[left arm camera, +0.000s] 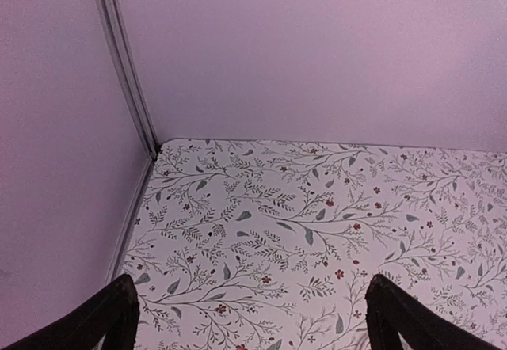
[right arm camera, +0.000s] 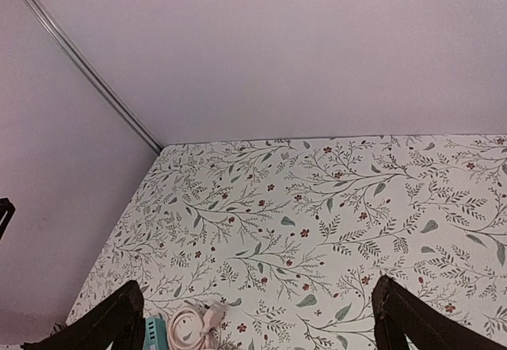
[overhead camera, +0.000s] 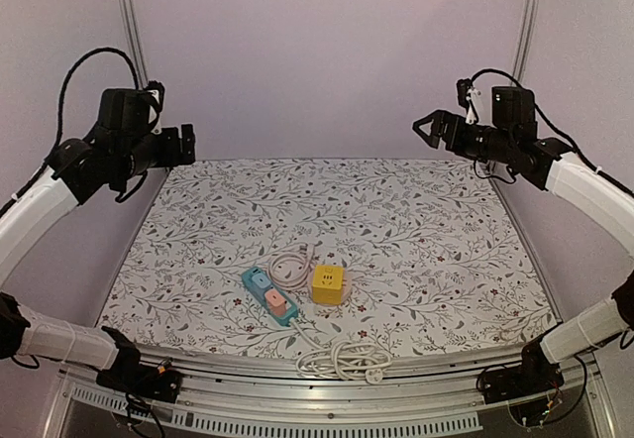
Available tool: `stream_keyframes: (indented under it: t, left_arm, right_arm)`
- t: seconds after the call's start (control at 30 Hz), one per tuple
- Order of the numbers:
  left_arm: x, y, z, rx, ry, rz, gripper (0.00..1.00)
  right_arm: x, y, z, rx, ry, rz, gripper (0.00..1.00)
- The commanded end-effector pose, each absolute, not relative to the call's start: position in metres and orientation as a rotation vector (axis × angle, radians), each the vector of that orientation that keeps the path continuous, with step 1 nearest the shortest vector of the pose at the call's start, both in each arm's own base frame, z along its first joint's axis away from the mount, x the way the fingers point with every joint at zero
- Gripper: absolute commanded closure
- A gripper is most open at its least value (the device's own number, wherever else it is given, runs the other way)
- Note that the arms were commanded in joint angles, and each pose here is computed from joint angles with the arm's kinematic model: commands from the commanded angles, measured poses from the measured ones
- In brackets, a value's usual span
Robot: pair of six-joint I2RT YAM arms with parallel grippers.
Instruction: Insert the plug
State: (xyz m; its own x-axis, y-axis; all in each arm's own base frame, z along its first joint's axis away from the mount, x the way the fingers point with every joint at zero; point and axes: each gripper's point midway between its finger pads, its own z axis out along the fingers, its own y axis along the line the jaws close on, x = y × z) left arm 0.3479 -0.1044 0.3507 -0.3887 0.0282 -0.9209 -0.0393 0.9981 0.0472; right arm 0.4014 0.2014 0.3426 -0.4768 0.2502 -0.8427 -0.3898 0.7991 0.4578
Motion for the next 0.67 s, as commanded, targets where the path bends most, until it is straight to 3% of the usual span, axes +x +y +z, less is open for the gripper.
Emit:
stream_keyframes:
  t: [0.0, 0.63]
  left_arm:
    - [0.346, -0.083, 0.367, -0.281, 1.836, -0.082, 0.01]
    - [0.335, -0.075, 0.356, -0.253, 1.923, -0.008, 0.01]
  right_arm:
    - [0.394, 0.191, 0.333, 0.014, 1.921, 0.797, 0.01]
    - [0.380, 0.177, 0.319, 0.008, 1.874, 0.738, 0.01]
